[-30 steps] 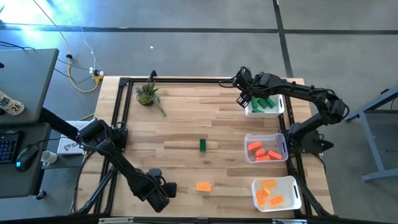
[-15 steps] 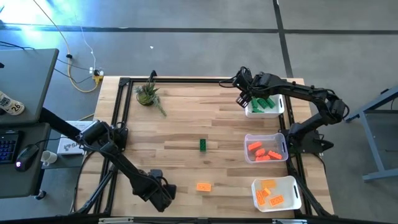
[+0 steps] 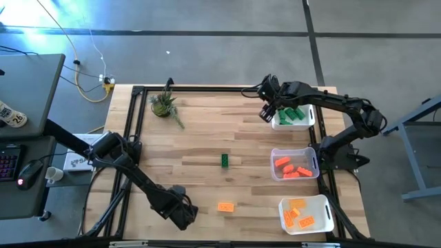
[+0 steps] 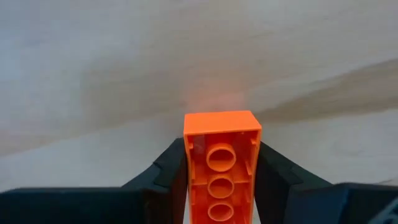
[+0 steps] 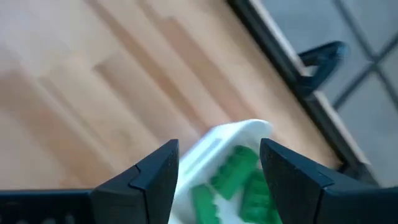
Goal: Sort & place blocks by color
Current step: Put the orange game piece into the transparent bin
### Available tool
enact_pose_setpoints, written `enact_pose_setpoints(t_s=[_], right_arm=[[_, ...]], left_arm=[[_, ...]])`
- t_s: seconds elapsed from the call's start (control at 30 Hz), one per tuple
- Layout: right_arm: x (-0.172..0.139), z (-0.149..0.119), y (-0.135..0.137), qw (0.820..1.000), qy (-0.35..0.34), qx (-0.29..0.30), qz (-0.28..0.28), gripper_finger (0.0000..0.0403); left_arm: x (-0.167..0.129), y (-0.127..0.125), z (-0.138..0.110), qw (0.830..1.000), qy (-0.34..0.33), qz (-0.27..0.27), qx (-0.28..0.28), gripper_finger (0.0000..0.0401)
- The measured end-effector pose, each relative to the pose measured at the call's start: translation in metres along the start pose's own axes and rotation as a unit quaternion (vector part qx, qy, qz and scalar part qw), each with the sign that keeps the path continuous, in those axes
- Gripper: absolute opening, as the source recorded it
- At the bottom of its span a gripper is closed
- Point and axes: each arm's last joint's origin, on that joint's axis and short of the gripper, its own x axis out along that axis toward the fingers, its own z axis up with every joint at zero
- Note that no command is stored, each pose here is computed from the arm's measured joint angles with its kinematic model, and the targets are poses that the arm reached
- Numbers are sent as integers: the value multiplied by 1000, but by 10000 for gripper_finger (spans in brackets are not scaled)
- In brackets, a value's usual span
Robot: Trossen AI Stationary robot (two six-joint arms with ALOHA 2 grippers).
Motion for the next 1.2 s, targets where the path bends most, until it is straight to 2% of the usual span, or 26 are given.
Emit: enact_pose_setpoints(t_s=[0.37, 0.63, 0.77, 1.03, 1.2], right_arm=[[-1, 4, 7, 993, -12, 6, 116, 206], [-3, 4, 13, 980, -1, 36, 195, 206], [-6, 3, 21, 978, 1, 32, 206, 206], [-13, -1, 42, 977, 2, 19, 211, 206], [-18, -4, 54, 978, 3, 21, 208, 206]], left_arm=[[-7, -7, 26, 999, -18, -3, 46, 110], [-8, -18, 58, 995, -18, 0, 99, 110], [-9, -23, 79, 991, -19, 0, 136, 110], [-12, -31, 138, 980, -25, -1, 199, 110], [-24, -33, 174, 972, -38, -32, 231, 110]])
